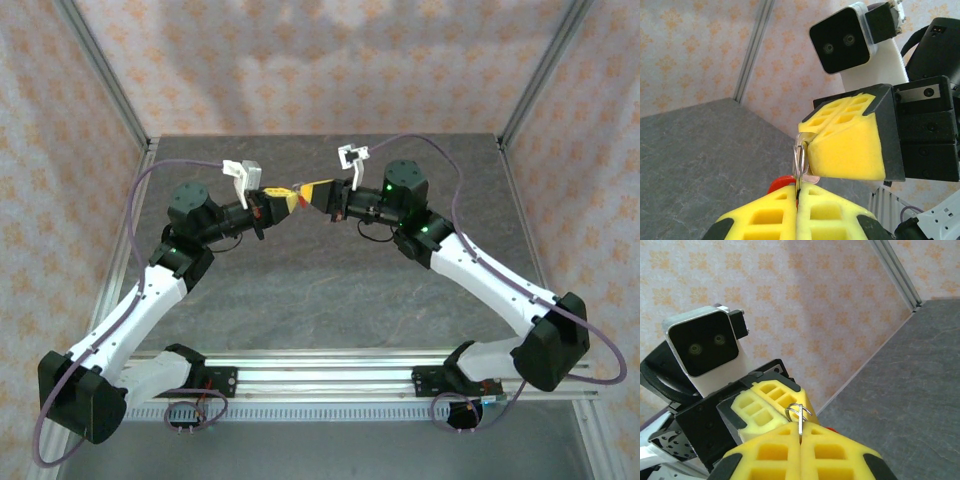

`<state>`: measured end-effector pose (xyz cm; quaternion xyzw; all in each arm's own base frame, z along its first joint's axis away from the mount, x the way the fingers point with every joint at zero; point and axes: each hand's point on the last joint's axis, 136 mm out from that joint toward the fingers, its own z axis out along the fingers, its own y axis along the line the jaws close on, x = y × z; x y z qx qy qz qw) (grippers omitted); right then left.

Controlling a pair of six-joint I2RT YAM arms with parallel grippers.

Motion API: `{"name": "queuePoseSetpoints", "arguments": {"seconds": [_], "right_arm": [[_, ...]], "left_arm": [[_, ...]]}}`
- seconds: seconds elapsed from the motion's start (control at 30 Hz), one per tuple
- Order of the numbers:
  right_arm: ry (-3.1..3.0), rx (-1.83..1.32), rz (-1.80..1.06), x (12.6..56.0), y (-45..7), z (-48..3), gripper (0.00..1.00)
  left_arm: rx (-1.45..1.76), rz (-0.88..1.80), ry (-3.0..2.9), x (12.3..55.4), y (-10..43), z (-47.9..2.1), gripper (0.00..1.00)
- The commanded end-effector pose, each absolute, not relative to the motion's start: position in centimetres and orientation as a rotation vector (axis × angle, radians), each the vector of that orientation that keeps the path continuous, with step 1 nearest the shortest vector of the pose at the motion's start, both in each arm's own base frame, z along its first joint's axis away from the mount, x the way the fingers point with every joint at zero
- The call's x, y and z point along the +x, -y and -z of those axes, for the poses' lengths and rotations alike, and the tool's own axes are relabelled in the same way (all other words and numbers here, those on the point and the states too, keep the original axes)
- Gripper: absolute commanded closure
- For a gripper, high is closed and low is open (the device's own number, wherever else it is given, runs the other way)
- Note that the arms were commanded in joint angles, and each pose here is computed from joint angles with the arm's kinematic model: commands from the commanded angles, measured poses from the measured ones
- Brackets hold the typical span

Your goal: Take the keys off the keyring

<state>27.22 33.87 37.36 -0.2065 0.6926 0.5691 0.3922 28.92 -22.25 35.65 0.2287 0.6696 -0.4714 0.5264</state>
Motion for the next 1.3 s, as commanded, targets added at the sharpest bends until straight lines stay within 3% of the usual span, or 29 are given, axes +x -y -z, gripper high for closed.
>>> {"name": "queuePoseSetpoints", "arguments": {"seconds": [0.0, 0.5, 1.27], "right_arm": [[-1.738, -0.623, -1.410, 25.4, -34.5, -38.1, 1.00], [-1.756, -0.774, -1.168, 24.5, -35.0, -36.2, 1.00], [-1.484, -1.306, -0.703, 18.2, -37.6, -31.7, 1.00]], "left_arm": [[0.620, 1.142, -1.528, 28.1, 23.1, -37.9, 1.00], [0.616, 1.139, -1.540, 28.2, 23.1, -37.9, 1.00], [0.612, 1.150, -1.551, 28.2, 23.2, -37.9, 1.00]]}}
